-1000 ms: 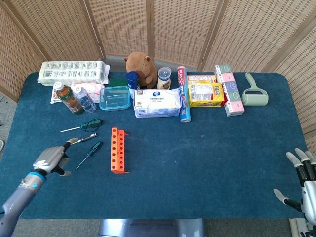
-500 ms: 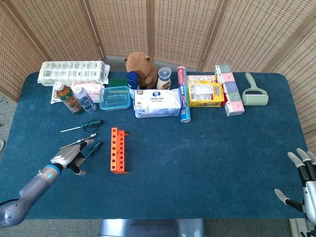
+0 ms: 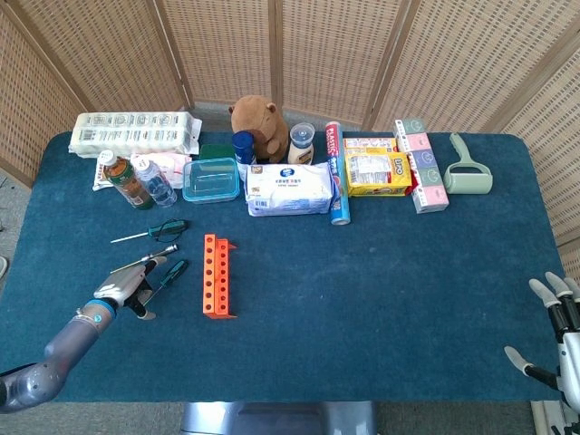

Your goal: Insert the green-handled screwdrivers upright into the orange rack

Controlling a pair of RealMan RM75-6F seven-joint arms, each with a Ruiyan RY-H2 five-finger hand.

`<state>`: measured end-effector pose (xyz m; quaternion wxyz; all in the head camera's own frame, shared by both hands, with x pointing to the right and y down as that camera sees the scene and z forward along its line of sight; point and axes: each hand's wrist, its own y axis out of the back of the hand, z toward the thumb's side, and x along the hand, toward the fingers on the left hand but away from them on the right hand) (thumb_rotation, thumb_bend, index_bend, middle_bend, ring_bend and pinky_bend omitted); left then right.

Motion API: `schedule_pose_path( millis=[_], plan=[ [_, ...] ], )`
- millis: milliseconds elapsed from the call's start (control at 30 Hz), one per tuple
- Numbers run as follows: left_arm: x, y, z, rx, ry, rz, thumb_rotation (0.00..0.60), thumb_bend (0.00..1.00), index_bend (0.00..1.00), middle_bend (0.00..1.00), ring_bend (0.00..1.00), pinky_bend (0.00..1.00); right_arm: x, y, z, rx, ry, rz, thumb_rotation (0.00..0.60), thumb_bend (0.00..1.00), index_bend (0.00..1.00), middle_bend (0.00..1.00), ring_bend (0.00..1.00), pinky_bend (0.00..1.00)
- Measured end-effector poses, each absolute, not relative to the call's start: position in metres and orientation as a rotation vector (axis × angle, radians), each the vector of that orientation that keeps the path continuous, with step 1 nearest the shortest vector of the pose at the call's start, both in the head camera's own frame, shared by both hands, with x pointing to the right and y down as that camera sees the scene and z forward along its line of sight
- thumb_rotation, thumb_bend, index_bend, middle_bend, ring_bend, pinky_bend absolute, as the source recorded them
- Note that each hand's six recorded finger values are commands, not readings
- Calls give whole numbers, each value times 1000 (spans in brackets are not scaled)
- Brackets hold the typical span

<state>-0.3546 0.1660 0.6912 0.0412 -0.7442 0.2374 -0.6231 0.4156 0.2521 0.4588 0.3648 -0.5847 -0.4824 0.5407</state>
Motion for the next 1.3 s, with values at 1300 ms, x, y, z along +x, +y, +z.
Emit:
schedule_pose_path(
  millis=[1300],
  plan=[
    [-311,170,684,-2247,596,-1832,600,136,0,870,867,914,419,252,454,-1504,-1264,1380,600,0,126,79,17,0]
  ],
)
